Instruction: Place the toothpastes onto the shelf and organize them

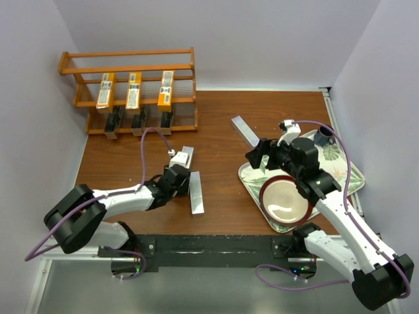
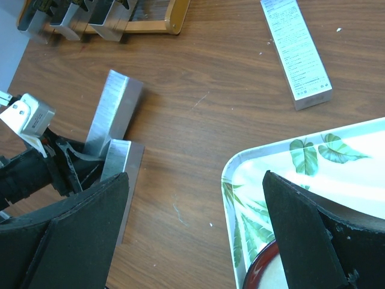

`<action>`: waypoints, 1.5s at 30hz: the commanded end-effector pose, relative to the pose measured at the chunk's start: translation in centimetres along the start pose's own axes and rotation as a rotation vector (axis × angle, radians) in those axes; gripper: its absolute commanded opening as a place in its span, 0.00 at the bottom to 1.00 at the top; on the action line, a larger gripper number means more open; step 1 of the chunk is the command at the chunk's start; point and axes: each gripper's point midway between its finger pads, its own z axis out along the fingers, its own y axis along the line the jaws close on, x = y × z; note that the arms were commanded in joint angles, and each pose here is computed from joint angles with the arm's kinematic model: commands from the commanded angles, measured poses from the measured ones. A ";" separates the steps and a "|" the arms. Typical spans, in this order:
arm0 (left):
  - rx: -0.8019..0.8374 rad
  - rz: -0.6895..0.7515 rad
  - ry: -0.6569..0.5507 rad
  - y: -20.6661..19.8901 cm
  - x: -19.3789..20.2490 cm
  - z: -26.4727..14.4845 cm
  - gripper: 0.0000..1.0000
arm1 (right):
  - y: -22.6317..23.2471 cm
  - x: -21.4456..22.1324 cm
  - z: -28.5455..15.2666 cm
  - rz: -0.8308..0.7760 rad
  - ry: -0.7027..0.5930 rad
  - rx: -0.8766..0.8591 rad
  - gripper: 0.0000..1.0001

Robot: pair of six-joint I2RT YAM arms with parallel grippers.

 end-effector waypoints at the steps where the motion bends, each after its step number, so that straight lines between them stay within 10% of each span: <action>1: 0.024 -0.017 0.012 -0.1 0.9 0.0 0.59 | 0.5 -0.2 0.0 -0.018 -0.012 -0.031 0.98; 19: -0.027 -0.124 -0.166 0.7 -0.2 0.7 0.64 | 0.6 0.0 0.1 -0.015 -0.006 -0.037 0.98; 29: -0.012 -0.156 -0.194 0.1 -1.8 -1.8 0.35 | 0.6 0.0 0.2 -0.017 -0.002 -0.038 0.98; 45: 0.184 -0.099 -0.432 -3.1 -21.2 -17.5 0.32 | 0.9 -0.1 0.1 -0.023 -0.008 -0.054 0.98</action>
